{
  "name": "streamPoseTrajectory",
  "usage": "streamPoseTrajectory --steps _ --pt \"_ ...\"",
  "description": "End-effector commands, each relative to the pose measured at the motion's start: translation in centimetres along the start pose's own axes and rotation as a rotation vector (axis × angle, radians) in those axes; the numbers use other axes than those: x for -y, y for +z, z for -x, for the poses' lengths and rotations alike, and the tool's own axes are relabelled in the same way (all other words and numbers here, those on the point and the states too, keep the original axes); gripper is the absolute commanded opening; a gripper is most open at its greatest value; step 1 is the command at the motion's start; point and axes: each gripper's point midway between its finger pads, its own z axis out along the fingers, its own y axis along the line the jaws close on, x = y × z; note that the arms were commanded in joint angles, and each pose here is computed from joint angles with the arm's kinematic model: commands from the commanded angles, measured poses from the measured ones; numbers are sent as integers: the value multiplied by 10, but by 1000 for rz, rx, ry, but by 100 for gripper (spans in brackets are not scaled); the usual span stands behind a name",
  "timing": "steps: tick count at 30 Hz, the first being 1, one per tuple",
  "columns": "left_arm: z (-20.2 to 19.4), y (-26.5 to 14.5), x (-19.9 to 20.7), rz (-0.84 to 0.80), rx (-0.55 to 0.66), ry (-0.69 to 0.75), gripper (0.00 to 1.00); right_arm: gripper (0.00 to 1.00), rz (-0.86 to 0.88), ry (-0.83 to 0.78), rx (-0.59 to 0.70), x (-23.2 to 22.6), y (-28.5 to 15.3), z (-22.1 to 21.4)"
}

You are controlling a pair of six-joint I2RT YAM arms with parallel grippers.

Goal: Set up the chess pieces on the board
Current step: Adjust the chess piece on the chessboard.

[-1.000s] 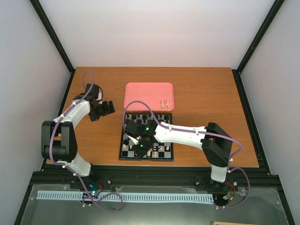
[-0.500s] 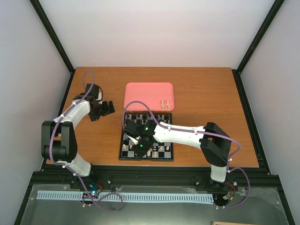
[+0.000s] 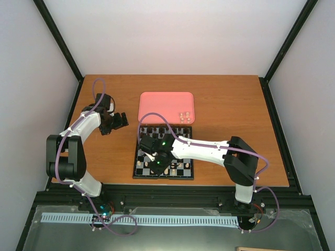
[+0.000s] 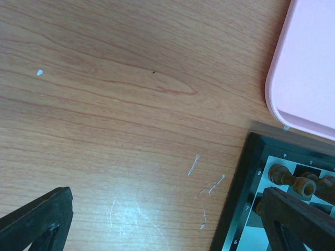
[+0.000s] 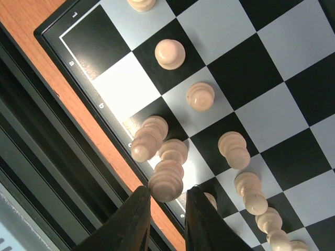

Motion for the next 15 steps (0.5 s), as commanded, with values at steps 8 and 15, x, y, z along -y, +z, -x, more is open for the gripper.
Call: streamPoseTrajectory --steps 8,15 --pt "11 -4 6 -10 29 25 100 20 -34 18 40 2 -20 3" --pt "10 -3 5 -9 24 27 100 24 -24 14 52 0 -24 6"
